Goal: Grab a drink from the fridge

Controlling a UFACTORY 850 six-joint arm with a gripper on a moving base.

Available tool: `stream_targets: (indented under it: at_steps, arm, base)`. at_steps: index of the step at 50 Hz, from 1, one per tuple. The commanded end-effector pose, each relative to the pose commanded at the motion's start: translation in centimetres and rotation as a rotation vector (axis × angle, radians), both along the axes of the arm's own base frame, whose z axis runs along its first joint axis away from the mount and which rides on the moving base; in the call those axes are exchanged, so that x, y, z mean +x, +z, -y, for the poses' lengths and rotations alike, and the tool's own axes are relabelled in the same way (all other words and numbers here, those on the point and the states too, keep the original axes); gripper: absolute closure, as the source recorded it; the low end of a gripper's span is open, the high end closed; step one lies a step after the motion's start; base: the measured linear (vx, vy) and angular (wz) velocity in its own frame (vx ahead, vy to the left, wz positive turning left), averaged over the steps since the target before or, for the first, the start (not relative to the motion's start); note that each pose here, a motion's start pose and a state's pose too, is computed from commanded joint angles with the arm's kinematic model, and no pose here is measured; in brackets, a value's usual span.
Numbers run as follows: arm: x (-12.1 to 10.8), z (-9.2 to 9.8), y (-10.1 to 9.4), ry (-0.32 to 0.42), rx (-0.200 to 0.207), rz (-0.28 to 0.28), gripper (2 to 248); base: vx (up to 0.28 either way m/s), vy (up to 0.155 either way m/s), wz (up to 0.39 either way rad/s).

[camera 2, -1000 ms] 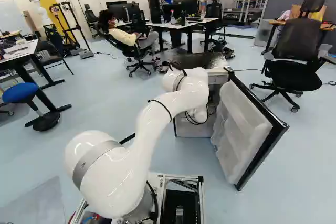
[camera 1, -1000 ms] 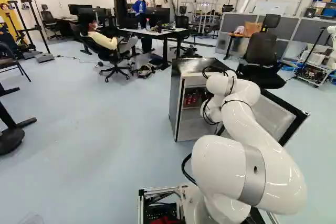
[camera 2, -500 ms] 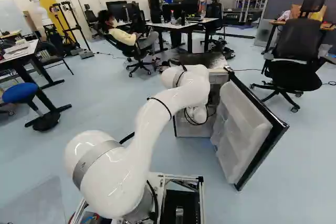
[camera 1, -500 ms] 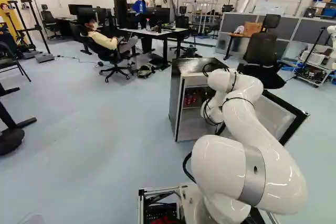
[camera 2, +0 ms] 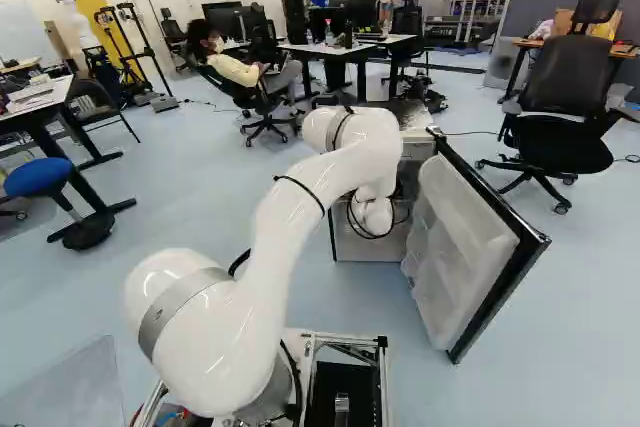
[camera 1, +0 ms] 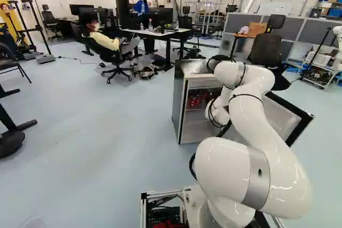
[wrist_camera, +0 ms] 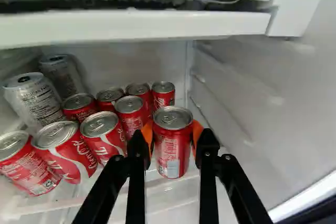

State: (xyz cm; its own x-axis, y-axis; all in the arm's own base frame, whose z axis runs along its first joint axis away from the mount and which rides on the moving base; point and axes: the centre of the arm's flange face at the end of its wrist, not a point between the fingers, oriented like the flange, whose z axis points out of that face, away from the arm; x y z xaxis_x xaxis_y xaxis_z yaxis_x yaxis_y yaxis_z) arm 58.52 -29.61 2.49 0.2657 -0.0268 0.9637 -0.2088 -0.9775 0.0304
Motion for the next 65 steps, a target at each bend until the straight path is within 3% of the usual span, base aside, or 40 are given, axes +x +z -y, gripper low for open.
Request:
stream_targets:
  at_steps: [65]
  arm:
    - [-11.6, -5.6, 12.3, -0.013, 0.058, -0.104, 155]
  base:
    - [0.0, 0.0, 0.0]
